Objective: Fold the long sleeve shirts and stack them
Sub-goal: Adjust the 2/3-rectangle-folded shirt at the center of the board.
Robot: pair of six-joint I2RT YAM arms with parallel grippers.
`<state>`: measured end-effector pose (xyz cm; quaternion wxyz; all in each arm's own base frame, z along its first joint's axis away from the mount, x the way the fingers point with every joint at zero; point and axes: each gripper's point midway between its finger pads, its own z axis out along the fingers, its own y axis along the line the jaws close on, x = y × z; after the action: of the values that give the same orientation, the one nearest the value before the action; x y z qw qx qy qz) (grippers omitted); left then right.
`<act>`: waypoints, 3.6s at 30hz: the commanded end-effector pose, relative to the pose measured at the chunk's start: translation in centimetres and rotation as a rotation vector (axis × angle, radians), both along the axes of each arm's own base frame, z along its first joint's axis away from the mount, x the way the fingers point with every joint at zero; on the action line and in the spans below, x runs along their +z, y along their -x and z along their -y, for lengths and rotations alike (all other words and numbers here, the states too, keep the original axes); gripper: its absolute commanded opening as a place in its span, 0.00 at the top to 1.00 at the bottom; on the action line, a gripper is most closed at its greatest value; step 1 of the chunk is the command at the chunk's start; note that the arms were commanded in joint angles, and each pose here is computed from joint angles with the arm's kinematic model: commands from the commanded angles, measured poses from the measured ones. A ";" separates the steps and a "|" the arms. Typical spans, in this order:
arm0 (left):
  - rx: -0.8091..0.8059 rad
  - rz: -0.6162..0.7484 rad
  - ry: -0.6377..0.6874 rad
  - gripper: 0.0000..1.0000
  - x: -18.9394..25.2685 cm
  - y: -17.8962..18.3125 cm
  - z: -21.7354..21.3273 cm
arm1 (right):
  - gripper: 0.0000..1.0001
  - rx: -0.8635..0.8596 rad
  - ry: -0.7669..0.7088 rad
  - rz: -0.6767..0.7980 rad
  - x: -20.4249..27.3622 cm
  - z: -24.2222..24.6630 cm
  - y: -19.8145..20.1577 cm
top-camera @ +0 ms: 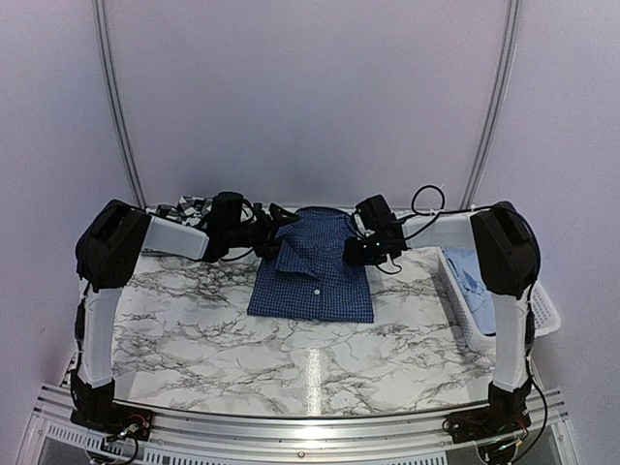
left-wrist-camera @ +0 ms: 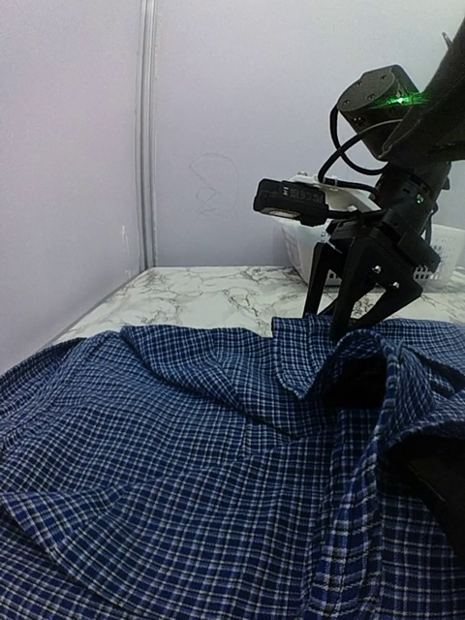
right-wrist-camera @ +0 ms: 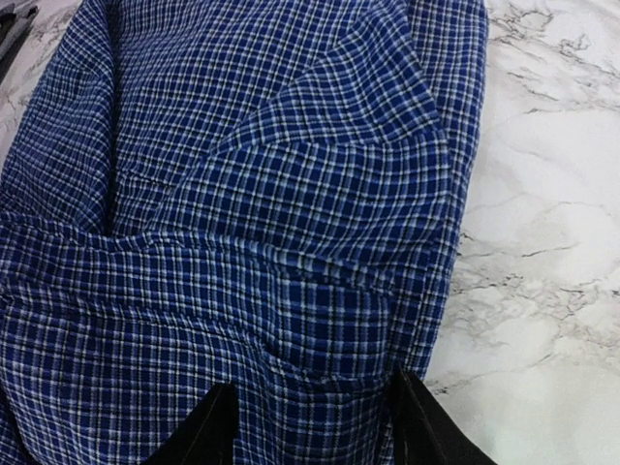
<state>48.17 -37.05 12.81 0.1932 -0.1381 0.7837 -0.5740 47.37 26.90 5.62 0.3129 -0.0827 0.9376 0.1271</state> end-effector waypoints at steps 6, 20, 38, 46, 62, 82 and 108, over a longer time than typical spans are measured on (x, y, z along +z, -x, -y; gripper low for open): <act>0.032 -0.014 -0.029 0.01 -0.2 -0.4 -0.4 | 0.67 0.004 -0.009 0.067 2.6 -0.7 -2.0; 0.087 -0.017 -0.045 0.01 0.2 -0.7 -1.2 | 1.00 -0.091 0.036 0.137 4.9 2.0 -1.3; 0.138 0.055 -0.169 0.01 1.1 -1.6 -3.5 | 0.55 0.084 -0.039 0.212 11.0 -2.7 2.2; 0.173 0.103 -0.272 0.03 2.2 -0.6 -7.4 | 0.62 0.403 -0.115 0.190 10.8 -11.8 9.2; 0.118 0.067 -0.418 0.24 -0.8 1.7 -9.7 | 0.50 0.537 -0.123 0.067 4.5 -18.0 13.5; 0.096 0.066 -0.405 0.24 -0.5 2.7 -9.7 | 0.30 0.215 -0.253 0.113 4.4 -14.1 3.8; 0.001 0.075 -0.484 0.45 -3.9 1.2 -7.8 | 0.54 0.143 -0.263 0.208 10.6 -10.0 2.1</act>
<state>46.64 -28.12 10.08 0.2612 -0.0947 0.8809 -0.3832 46.12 34.47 16.17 0.4166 -0.0800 0.8680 0.2580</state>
